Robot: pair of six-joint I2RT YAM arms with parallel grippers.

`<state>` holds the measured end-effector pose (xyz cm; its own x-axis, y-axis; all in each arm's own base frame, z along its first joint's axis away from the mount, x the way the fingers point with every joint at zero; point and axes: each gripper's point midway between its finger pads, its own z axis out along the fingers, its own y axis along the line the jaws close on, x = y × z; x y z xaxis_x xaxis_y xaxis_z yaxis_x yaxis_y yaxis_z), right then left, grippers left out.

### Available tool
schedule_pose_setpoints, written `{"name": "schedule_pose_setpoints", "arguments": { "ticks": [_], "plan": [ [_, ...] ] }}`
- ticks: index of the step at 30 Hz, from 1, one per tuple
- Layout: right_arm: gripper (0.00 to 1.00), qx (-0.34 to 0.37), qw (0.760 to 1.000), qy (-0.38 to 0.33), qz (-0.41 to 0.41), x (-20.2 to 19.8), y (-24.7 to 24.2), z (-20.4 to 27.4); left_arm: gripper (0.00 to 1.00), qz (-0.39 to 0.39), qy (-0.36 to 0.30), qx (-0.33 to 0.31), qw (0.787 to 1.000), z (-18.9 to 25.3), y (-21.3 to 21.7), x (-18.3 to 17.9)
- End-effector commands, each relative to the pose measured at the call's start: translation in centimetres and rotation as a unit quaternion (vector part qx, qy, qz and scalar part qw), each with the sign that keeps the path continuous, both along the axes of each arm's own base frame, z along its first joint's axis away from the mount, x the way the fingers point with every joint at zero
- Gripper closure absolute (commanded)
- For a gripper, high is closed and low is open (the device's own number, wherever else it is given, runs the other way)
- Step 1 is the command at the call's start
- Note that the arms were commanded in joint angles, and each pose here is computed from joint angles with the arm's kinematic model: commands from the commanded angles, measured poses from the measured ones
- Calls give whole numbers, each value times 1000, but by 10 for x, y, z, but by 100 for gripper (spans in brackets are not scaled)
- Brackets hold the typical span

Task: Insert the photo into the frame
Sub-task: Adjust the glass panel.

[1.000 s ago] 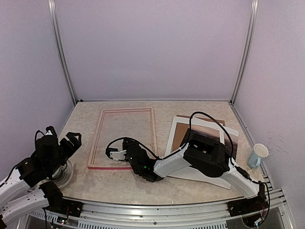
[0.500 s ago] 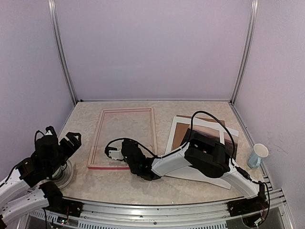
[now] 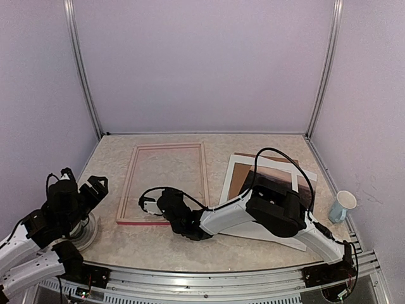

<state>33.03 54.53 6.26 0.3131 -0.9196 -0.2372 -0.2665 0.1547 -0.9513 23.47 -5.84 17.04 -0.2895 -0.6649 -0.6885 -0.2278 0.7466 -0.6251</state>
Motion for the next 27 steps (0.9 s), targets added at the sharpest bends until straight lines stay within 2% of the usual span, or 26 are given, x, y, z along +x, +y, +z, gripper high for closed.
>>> {"name": "schedule_pose_setpoints", "arguments": {
  "ticks": [1,27],
  "plan": [
    [100,39,999,-1,-6,-7,8,35,1,8,9,7,1000,-10,5,-1],
    [100,34,999,-9,-13,-25,6,47,1,7,9,3,1000,-11,5,-3]
  ]
}}
